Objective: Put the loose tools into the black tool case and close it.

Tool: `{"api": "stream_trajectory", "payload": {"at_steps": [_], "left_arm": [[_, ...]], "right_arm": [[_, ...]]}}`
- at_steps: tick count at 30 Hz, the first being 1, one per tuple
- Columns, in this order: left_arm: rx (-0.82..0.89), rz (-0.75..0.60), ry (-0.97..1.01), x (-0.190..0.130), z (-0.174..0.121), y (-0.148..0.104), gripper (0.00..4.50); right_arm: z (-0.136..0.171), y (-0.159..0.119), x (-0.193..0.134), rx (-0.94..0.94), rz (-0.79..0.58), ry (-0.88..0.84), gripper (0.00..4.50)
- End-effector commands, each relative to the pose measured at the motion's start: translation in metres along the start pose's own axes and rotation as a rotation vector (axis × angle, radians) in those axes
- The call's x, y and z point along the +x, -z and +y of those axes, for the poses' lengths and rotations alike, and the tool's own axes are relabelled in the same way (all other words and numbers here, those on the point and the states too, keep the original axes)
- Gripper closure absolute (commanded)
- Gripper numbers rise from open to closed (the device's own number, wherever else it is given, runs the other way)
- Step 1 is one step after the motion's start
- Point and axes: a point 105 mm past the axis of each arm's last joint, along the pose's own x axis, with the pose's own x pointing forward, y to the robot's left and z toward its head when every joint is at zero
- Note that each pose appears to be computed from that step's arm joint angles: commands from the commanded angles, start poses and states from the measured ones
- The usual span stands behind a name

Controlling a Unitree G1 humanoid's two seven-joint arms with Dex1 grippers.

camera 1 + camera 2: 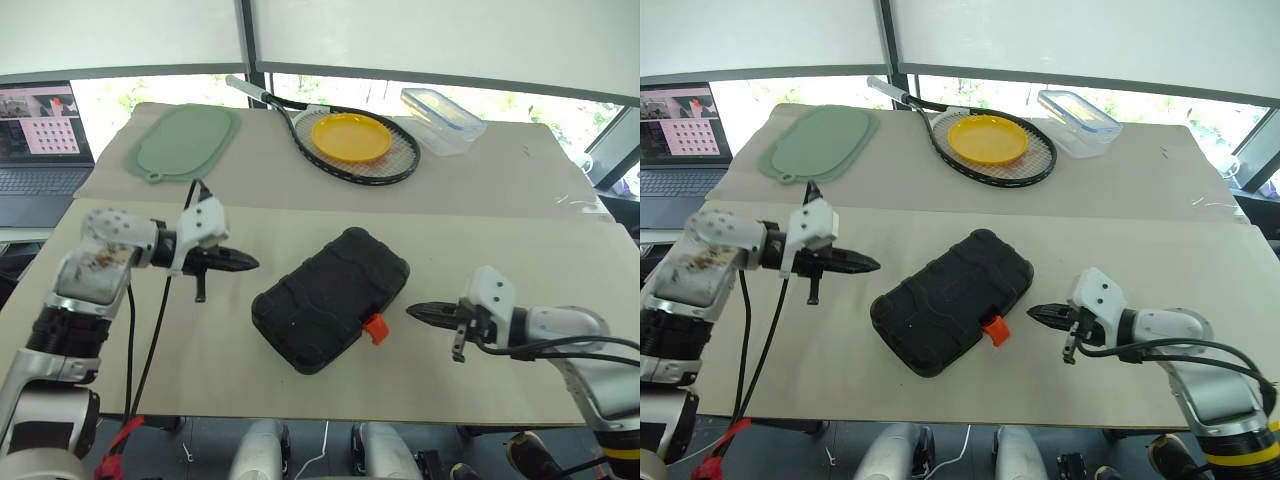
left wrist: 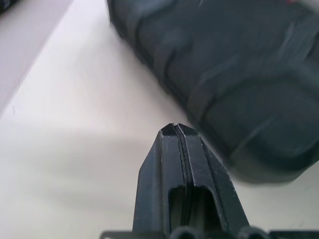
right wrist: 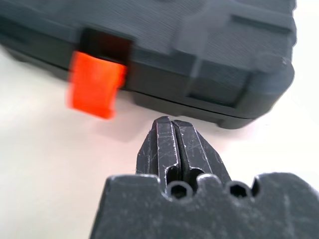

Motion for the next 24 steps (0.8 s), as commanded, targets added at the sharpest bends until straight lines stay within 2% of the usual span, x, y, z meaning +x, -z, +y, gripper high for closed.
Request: {"api": "stream_trajectory", "payload": {"at_steps": [1, 9, 18, 24], "left_arm": [[0.063, 0.000, 0.110, 0.029, -0.020, -0.003, 4.48], [0.141, 0.096, 0.150, 0.071, -0.034, 0.031, 4.48], [0.136, 0.062, 0.125, 0.070, -0.033, 0.025, 4.48], [0.139, 0.054, 0.111, 0.070, -0.030, 0.021, 4.48]], "right_arm": [[0.018, -0.011, 0.004, -0.025, -0.023, -0.091, 4.50], [0.018, -0.007, 0.029, -0.034, -0.015, -0.099, 4.50], [0.014, 0.010, 0.051, -0.032, 0.023, -0.089, 4.50], [0.007, 0.008, 0.061, -0.017, -0.018, -0.045, 4.50]]}}
